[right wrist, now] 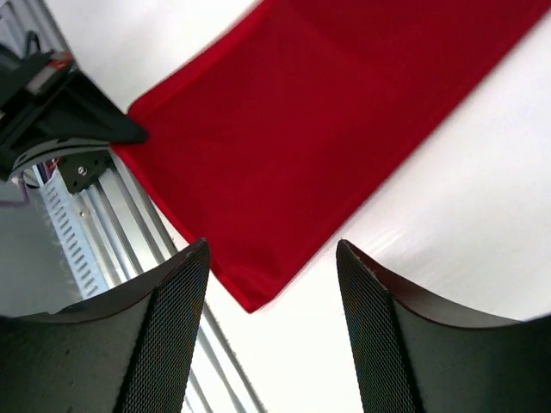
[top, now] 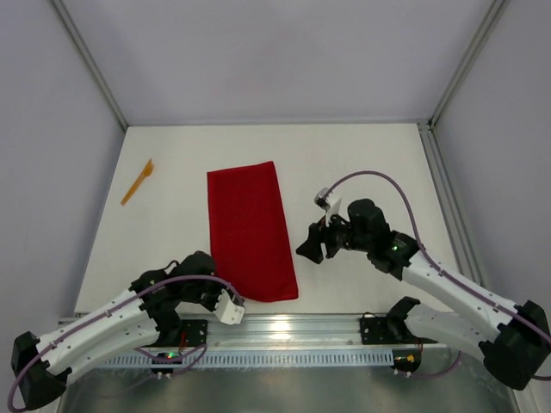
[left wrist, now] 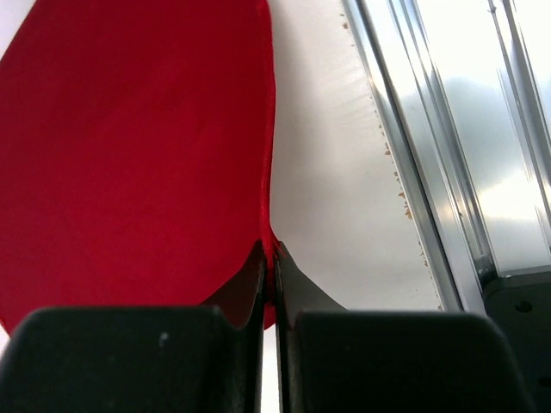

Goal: Fold the napkin into a case and place the utensils inside
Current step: Fold the rectangle-folded napkin.

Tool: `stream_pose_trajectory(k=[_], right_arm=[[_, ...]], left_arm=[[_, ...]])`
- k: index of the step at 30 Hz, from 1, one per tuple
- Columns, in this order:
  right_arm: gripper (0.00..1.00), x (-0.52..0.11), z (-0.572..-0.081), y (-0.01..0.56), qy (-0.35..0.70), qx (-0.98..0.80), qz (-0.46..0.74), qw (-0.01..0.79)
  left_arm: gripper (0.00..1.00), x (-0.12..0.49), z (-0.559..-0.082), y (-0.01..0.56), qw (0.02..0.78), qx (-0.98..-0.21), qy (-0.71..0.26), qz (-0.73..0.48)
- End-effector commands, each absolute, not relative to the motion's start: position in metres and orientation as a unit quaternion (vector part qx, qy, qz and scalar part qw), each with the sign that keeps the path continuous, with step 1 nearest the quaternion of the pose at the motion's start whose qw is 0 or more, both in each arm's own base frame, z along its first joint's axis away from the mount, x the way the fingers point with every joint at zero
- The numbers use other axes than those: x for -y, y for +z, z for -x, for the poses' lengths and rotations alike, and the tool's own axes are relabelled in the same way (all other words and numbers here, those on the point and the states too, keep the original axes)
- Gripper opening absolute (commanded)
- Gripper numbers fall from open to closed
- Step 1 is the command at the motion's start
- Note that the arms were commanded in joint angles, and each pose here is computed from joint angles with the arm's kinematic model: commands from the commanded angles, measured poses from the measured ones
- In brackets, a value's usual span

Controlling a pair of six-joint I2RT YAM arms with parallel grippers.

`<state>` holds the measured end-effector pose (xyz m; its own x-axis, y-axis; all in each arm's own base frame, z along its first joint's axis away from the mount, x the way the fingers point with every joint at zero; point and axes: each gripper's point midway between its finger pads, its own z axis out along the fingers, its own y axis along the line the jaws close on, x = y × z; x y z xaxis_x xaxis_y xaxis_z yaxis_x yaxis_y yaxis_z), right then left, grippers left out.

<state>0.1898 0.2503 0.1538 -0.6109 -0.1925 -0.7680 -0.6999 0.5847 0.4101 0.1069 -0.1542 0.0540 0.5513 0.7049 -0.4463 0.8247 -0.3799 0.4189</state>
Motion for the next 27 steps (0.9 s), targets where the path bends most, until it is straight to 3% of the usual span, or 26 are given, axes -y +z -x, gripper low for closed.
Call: stream_pose_trajectory(k=[1, 4, 6, 14, 18, 22, 27], right_arm=[[0.65, -0.252, -0.185, 0.195, 0.344, -0.7, 0.404, 0.478], [0.66, -0.259, -0.155, 0.202, 0.32, -0.58, 0.519, 0.54], [0.66, -0.263, -0.137, 0.175, 0.269, -0.5, 0.618, 0.544], [0.65, -0.282, -0.092, 0.074, 0.156, -0.417, 0.801, 0.4], [0.57, -0.286, -0.096, 0.047, 0.121, -0.409, 0.817, 0.387], [0.57, -0.3, -0.096, 0.053, 0.14, -0.396, 0.797, 0.434], [0.56, -0.306, -0.087, 0.041, 0.155, -0.391, 0.809, 0.411]], left_arm=[[0.0, 0.154, -0.106, 0.073, 0.332, -0.506, -0.108, -0.789], [0.0, 0.149, -0.104, 0.082, 0.349, -0.522, -0.11, -0.771], [0.0, 0.148, -0.103, 0.084, 0.359, -0.531, -0.111, -0.759], [0.0, 0.144, -0.104, 0.083, 0.376, -0.532, -0.104, -0.752], [0.0, 0.144, -0.104, 0.084, 0.381, -0.534, -0.104, -0.748], [0.0, 0.145, -0.103, 0.085, 0.384, -0.536, -0.108, -0.744], [0.0, 0.145, -0.104, 0.084, 0.384, -0.539, -0.107, -0.742]])
